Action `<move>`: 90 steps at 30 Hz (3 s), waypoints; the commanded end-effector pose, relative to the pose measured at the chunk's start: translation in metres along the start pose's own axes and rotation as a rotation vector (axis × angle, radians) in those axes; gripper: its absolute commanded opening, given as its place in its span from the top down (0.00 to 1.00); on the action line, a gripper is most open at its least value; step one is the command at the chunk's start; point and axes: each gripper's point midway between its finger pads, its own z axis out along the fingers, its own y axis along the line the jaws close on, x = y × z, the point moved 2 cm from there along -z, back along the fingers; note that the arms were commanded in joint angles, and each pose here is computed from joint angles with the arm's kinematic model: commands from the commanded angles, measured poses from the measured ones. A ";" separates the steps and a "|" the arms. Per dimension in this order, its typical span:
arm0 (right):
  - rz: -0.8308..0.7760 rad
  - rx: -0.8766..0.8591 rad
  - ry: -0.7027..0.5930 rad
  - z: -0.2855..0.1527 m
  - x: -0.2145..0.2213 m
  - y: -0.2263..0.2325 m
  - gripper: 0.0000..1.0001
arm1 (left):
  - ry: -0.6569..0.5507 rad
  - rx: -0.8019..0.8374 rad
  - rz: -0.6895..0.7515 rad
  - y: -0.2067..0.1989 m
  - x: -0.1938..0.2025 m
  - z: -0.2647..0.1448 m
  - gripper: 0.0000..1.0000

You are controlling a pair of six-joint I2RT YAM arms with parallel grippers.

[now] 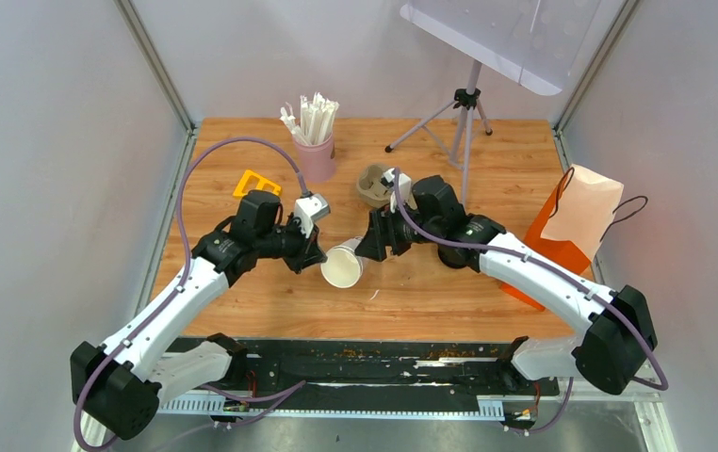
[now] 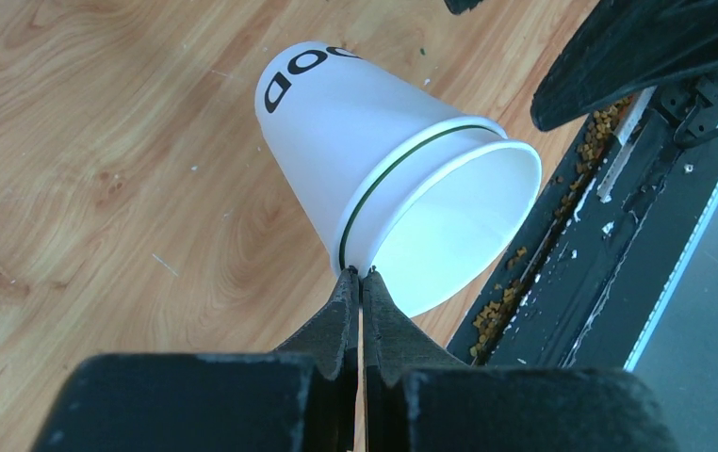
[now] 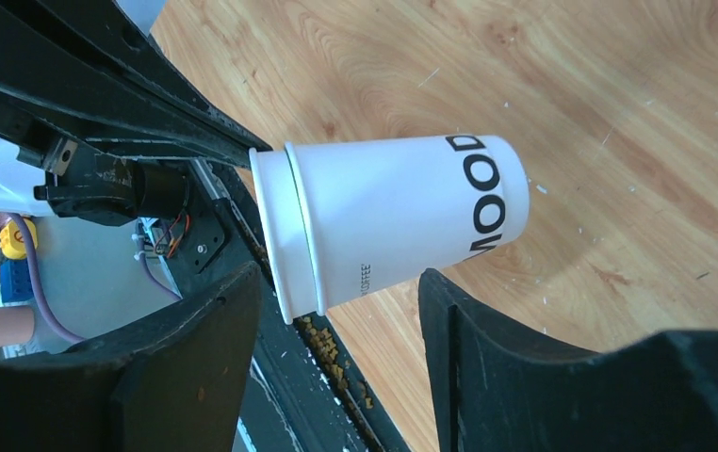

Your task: Pack the takeout coffee

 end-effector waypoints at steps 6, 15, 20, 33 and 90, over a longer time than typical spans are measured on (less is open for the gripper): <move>-0.075 -0.017 -0.047 0.003 -0.024 0.005 0.39 | -0.011 0.095 0.057 -0.012 0.001 0.003 1.00; -0.022 -0.050 0.054 0.025 -0.002 -0.004 0.40 | -0.029 0.120 0.064 -0.015 0.002 0.006 1.00; 0.002 -0.024 0.098 0.036 0.012 -0.015 0.41 | -0.024 0.100 0.066 -0.011 0.001 0.007 1.00; 0.031 0.080 0.175 0.047 0.042 -0.045 0.42 | -0.065 0.107 0.074 -0.014 0.003 0.007 1.00; 0.173 0.226 -0.121 -0.018 0.014 -0.049 0.32 | 0.214 -0.220 -0.212 -0.018 -0.025 0.028 0.51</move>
